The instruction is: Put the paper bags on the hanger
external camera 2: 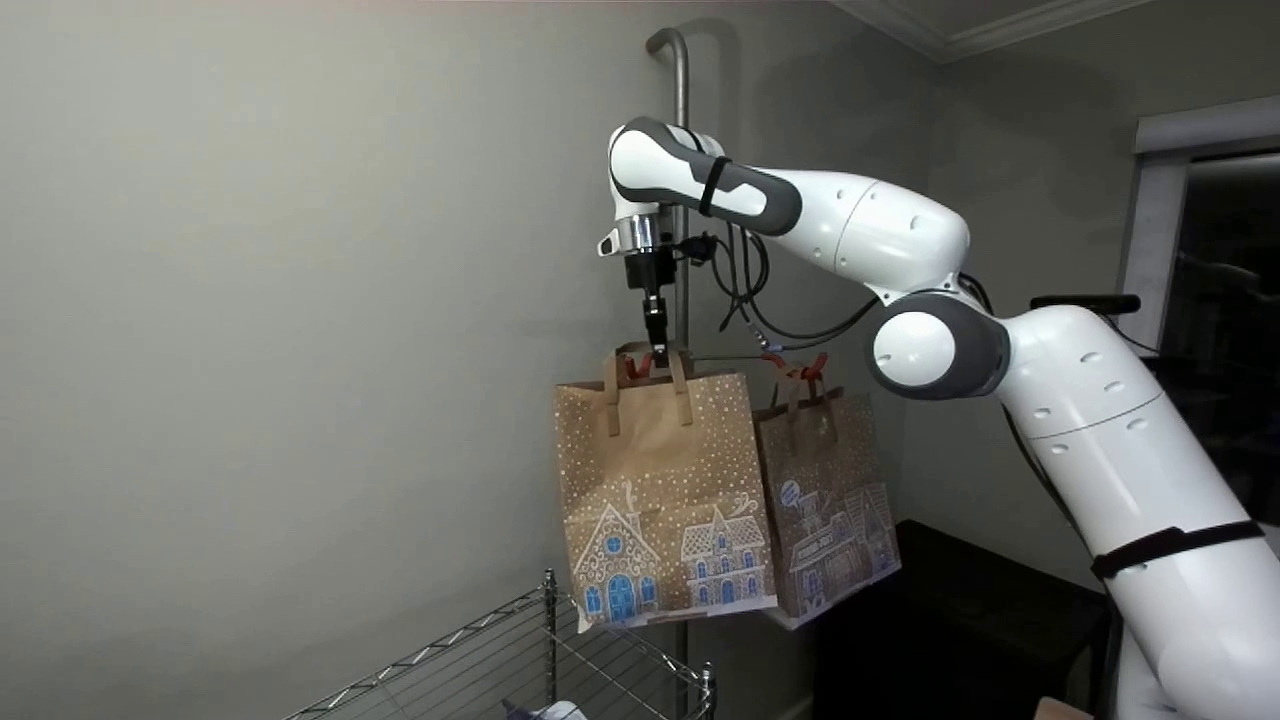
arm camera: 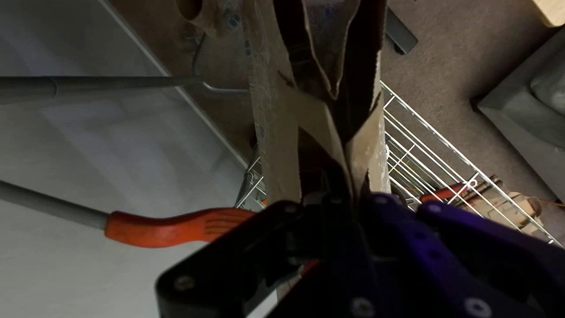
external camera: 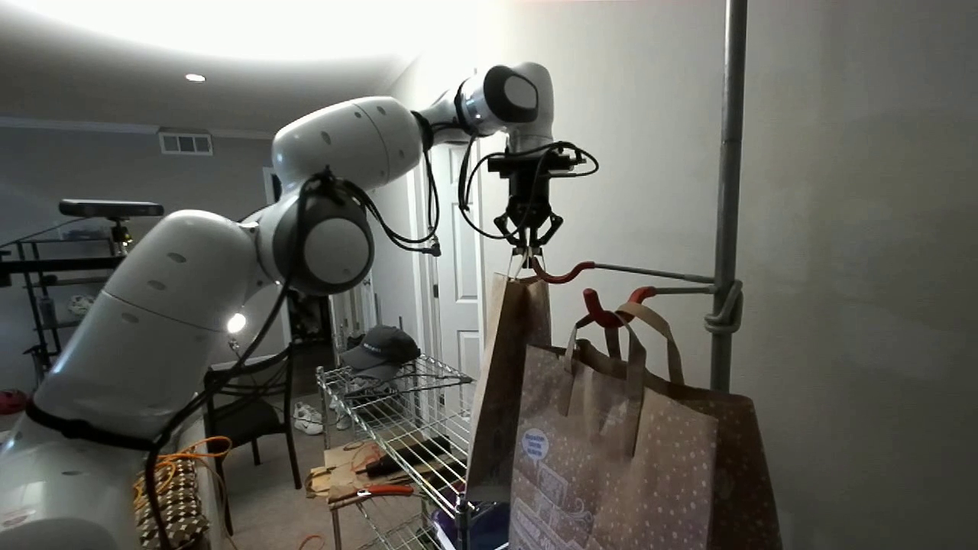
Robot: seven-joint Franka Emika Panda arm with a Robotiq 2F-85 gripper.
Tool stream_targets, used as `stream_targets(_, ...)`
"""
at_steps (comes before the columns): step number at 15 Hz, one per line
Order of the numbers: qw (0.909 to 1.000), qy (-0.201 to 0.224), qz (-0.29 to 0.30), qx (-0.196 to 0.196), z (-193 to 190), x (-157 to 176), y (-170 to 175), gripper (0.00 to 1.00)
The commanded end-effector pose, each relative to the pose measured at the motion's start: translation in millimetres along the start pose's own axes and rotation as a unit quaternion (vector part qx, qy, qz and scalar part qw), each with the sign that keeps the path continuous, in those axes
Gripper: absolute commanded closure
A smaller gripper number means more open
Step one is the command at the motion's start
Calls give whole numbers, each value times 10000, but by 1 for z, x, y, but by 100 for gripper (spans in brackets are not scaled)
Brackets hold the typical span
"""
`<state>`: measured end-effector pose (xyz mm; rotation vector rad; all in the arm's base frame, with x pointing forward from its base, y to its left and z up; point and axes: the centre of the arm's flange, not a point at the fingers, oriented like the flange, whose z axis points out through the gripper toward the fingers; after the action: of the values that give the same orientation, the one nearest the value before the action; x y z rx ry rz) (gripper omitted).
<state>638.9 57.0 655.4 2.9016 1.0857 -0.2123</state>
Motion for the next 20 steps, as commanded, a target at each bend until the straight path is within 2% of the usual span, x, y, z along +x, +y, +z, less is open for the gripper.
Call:
stream_targets(1, 9995, -68, 196, 251, 11, -5, 5, 95)
stream_targets(6, 9970, 186, 563, 502, 3, -11, 12, 95)
stream_targets(11, 9872, -78, 1441, 673, 0, -11, 16, 96)
stream_targets(20, 9749, -2, 2093, 758, -10, -2, 23, 96)
